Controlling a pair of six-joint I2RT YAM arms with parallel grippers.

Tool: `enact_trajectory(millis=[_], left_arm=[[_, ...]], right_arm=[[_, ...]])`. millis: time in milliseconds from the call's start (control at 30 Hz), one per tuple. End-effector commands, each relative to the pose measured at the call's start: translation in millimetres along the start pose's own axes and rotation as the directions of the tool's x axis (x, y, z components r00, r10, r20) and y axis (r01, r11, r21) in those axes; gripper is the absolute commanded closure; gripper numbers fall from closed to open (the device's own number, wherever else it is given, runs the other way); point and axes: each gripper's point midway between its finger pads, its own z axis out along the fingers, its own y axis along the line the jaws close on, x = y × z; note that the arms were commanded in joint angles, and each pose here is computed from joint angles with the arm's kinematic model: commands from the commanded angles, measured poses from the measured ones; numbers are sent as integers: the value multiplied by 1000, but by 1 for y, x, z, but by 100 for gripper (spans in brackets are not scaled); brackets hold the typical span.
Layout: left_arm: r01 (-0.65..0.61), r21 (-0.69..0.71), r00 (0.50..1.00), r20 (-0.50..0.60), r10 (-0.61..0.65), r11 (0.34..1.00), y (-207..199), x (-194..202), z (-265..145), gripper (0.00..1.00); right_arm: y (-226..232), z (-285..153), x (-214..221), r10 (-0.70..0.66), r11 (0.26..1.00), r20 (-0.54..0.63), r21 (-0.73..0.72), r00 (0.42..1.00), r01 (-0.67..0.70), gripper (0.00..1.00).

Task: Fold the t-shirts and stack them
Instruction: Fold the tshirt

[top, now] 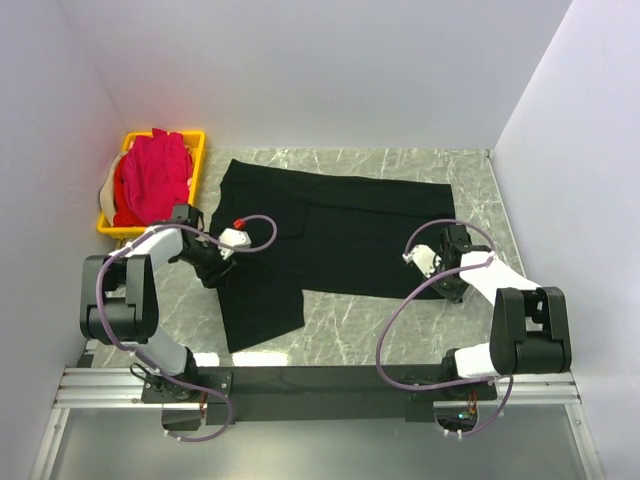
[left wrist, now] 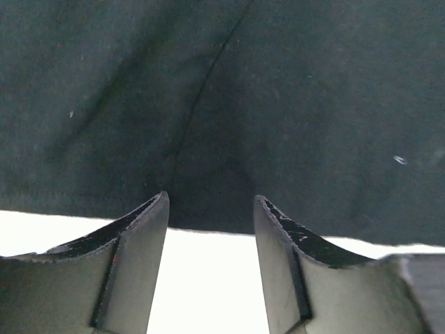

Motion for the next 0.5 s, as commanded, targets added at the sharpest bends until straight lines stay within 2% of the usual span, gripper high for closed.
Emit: enact_trajectory(millis=[0, 200, 467], left_arm=[[-125, -79, 992, 3, 126, 989, 12, -12, 5, 43], [-179, -45, 984, -29, 177, 983, -2, -6, 19, 51], [-139, 68, 982, -116, 146, 988, -30, 17, 14, 89]], right_arm=[[-18, 11, -3, -9, 998, -6, 66, 1000, 9, 100], [-24, 7, -6, -21, 997, -5, 72, 1000, 21, 100], [-34, 4, 5, 11, 997, -15, 83, 1000, -9, 100]])
